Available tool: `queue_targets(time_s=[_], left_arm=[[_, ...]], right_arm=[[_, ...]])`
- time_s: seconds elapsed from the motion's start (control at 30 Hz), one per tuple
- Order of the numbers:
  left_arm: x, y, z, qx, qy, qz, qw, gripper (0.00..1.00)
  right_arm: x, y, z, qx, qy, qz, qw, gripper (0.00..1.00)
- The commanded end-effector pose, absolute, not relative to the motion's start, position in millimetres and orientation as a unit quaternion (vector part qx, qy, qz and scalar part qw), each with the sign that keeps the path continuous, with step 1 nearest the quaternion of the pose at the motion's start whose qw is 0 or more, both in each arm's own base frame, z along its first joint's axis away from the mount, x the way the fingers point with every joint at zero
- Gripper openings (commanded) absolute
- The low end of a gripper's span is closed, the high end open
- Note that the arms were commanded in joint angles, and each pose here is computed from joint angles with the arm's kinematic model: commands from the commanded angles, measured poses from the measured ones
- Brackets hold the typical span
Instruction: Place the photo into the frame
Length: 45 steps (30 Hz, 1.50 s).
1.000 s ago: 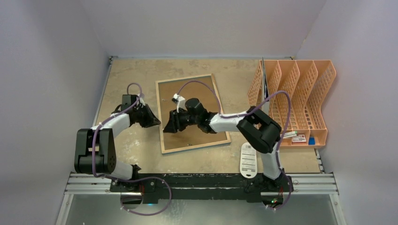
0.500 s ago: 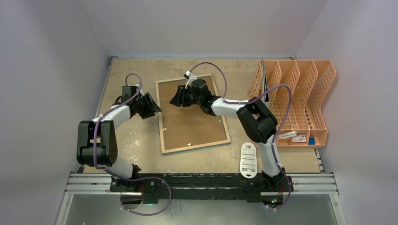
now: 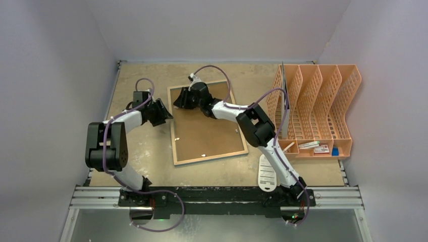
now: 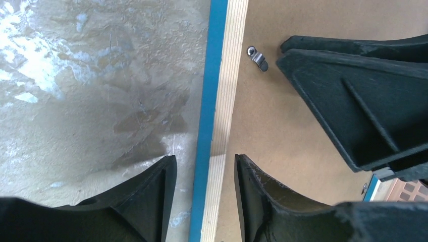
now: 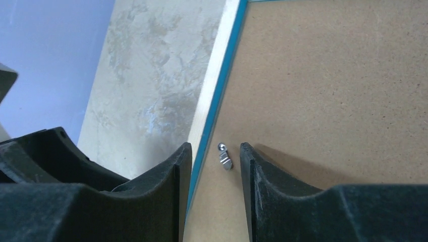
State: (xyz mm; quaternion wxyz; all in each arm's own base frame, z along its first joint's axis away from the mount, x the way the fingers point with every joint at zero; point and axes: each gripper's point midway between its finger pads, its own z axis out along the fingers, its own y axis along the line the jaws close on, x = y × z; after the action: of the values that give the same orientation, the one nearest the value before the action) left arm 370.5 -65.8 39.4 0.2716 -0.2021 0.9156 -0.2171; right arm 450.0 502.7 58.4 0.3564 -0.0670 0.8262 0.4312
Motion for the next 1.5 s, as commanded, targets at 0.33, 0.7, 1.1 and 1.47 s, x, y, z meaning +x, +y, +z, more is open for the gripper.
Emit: queue_targets(time_s=[0.33,0.7,1.1,1.47], left_arm=[[382.9,-68.7,34.7,-0.204,0.912,-0.224,0.276,0.33],[381.2,-67.3,28.4,-0.207,0.915,-0.218,0.269,0.27],[380.1,-68.1,25.1,-0.204,0.918,-0.218,0.262,0.27],[378.0,-68.0,20.4,-0.204,0.919,-0.216,0.258,0.27]], right_arm=[[438.5,531.5,56.5,-0.077,0.828,0.441,0.339,0.38],[437.2,525.4,62.7,-0.068,0.833,0.427,0.345,0.38],[441.7,515.9,101.2,-0.062,0.804,0.436,0.398,0.44],[435.2,525.3,62.4,-0.074,0.828,0.433,0.349,0.41]])
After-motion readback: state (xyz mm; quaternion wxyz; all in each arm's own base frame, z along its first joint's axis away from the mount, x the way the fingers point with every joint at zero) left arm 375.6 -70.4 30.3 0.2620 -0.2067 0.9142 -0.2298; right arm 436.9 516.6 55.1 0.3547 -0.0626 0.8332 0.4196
